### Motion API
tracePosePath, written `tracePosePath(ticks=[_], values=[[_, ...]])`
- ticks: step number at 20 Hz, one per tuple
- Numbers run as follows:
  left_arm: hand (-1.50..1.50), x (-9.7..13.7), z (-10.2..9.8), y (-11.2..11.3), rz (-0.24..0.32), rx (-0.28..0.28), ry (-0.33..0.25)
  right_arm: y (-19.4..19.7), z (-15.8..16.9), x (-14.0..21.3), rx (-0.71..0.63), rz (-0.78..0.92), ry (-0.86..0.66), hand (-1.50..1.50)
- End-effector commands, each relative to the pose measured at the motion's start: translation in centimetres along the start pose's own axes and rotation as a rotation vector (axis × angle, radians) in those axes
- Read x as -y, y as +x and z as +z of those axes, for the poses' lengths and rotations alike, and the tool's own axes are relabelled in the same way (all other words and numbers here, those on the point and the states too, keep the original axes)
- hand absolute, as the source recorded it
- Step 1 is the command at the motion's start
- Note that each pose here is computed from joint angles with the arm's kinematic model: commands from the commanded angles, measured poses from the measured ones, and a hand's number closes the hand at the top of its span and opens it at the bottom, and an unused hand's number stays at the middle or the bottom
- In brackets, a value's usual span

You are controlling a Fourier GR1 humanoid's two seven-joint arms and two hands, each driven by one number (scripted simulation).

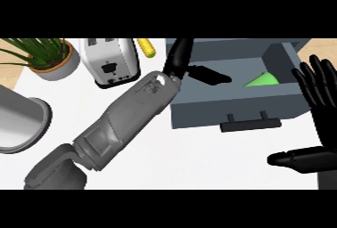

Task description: Pick up the cup, place it into the drawer and close the drawer

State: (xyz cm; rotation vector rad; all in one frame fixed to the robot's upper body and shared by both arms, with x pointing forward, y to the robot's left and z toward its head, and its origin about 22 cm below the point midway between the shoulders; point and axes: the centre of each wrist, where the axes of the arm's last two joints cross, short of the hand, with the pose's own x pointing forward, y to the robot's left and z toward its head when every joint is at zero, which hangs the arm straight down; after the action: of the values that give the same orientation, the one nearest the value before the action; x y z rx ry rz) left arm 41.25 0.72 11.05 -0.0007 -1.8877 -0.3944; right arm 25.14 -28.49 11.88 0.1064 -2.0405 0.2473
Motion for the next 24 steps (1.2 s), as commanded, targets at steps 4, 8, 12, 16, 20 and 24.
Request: tracePosePath(ticks=[4, 8, 12, 16, 20, 24], values=[[-1.50, 0.8, -0.3, 2.4, 0.124, 0.085, 0.037, 1.5, 2.0, 0.8, 0.006, -0.045, 0.134, 1.50], [-1.50, 0.1, -1.4, 3.5, 0.149, 0.080, 0.061, 3.0, 1.4, 0.8, -0.003, 0.124, 0.204, 1.50], [-1.50, -2.3, -1.7, 3.0, 0.191, 0.073, 0.086, 3.9, 2.7, 1.7, -0.066, 0.180, 0.275, 1.50], [-1.50, -4.7, -1.0, 3.2, 0.201, 0.056, 0.094, 4.6, 2.1, 0.2, -0.085, 0.324, 0.248, 1.50], [-1.50, -8.3, 0.4, 1.3, 0.203, 0.046, 0.117, 2.6, 1.6, -0.9, -0.149, 0.416, 0.235, 1.50], [-1.50, -12.1, 1.3, 2.5, 0.241, 0.051, 0.143, 2.0, 1.6, -4.0, -0.171, 0.454, 0.224, 1.50]])
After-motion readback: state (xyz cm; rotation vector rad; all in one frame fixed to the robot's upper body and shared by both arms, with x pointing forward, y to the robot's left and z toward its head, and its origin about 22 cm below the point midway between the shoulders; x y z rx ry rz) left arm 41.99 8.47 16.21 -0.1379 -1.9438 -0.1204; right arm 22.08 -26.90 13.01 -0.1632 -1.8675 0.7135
